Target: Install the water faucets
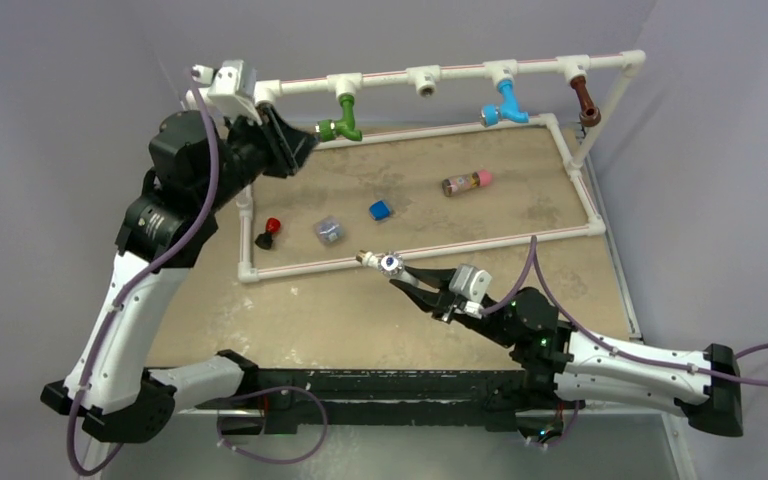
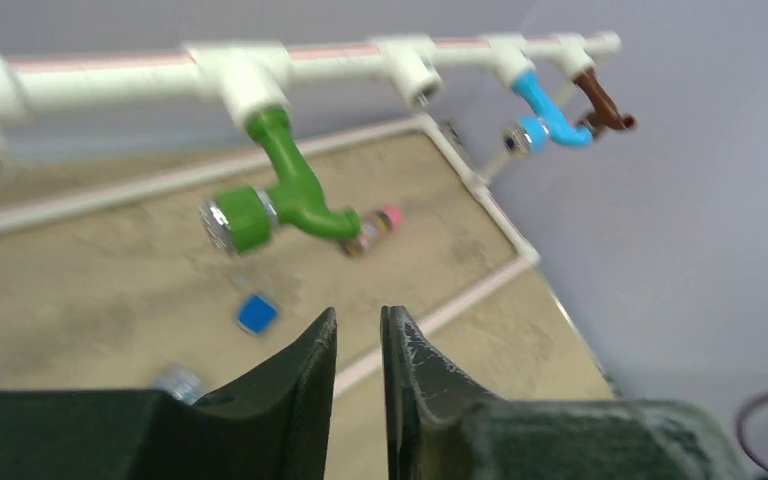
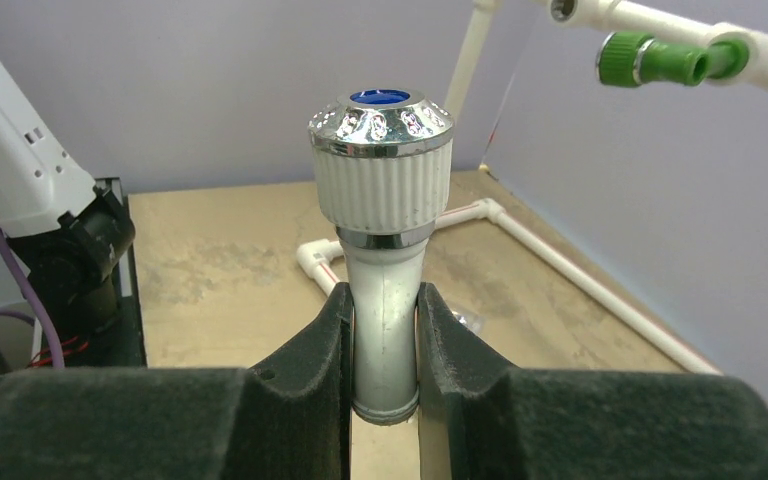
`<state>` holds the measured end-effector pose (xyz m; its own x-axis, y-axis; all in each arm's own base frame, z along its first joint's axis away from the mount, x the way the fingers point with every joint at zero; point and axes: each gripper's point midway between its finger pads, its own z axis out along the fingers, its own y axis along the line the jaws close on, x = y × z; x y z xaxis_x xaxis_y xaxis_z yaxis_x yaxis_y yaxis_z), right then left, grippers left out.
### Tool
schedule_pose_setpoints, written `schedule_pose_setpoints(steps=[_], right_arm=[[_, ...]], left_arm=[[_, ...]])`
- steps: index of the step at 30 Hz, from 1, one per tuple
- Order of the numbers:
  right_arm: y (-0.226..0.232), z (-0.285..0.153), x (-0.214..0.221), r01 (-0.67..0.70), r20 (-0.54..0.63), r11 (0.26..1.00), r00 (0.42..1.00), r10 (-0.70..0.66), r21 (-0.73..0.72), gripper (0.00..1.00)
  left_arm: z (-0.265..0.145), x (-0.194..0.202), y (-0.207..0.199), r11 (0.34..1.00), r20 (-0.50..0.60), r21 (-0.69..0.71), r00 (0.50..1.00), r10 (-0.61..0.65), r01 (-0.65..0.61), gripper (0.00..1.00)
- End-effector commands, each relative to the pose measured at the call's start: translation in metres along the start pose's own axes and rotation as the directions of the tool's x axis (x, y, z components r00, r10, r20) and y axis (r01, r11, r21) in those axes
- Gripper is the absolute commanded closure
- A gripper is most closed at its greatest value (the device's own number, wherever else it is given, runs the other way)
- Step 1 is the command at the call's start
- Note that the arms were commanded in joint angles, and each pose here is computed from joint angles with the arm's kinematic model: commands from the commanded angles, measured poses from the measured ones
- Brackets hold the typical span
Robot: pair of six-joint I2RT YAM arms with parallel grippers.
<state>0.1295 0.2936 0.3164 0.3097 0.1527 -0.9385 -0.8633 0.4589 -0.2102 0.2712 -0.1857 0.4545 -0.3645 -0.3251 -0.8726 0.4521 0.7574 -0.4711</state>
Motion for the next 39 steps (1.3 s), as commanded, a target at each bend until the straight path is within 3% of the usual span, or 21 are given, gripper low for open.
schedule_pose_setpoints(steps=[1, 3, 6, 10, 14, 16, 27, 39], right_arm=[[-0.009, 0.008, -0.025, -0.073, 0.036, 0.996, 0.997, 0.071, 0.045, 1.00], [-0.011, 0.009, -0.023, -0.092, 0.028, 0.994, 0.995, 0.091, 0.062, 1.00], [-0.016, 0.010, -0.019, -0.110, 0.017, 0.990, 0.994, 0.109, 0.093, 1.00], [-0.018, 0.011, -0.017, -0.140, 0.009, 0.983, 0.990, 0.140, 0.119, 1.00], [-0.017, 0.013, -0.018, -0.153, 0.002, 0.982, 0.988, 0.153, 0.111, 1.00], [-0.017, 0.012, -0.020, -0.164, 0.011, 0.980, 0.986, 0.164, 0.115, 1.00], [-0.009, 0.014, -0.031, -0.156, 0.021, 0.986, 0.988, 0.156, 0.054, 1.00], [0.009, 0.013, -0.021, -0.187, 0.010, 0.982, 0.982, 0.187, -0.030, 1.00]], left_arm=[[-0.002, -0.087, 0.021, 0.953, 0.254, -0.220, 0.931, 0.262, -0.208, 0.91], [0.001, -0.111, 0.027, 0.924, 0.315, -0.291, 0.887, 0.336, -0.247, 0.99], [0.010, -0.140, 0.030, 0.886, 0.357, -0.364, 0.835, 0.418, -0.287, 1.00], [0.025, -0.167, 0.036, 0.826, 0.367, -0.452, 0.774, 0.516, -0.337, 1.00], [0.045, -0.190, 0.051, 0.700, 0.319, -0.582, 0.675, 0.665, -0.414, 1.00], [0.054, -0.199, 0.063, 0.657, 0.297, -0.626, 0.650, 0.700, -0.421, 1.00], [0.081, -0.216, 0.182, 0.618, 0.221, -0.699, 0.713, 0.665, -0.360, 1.00], [0.102, -0.196, 0.291, 0.740, 0.252, -0.635, 0.846, 0.470, -0.221, 1.00]])
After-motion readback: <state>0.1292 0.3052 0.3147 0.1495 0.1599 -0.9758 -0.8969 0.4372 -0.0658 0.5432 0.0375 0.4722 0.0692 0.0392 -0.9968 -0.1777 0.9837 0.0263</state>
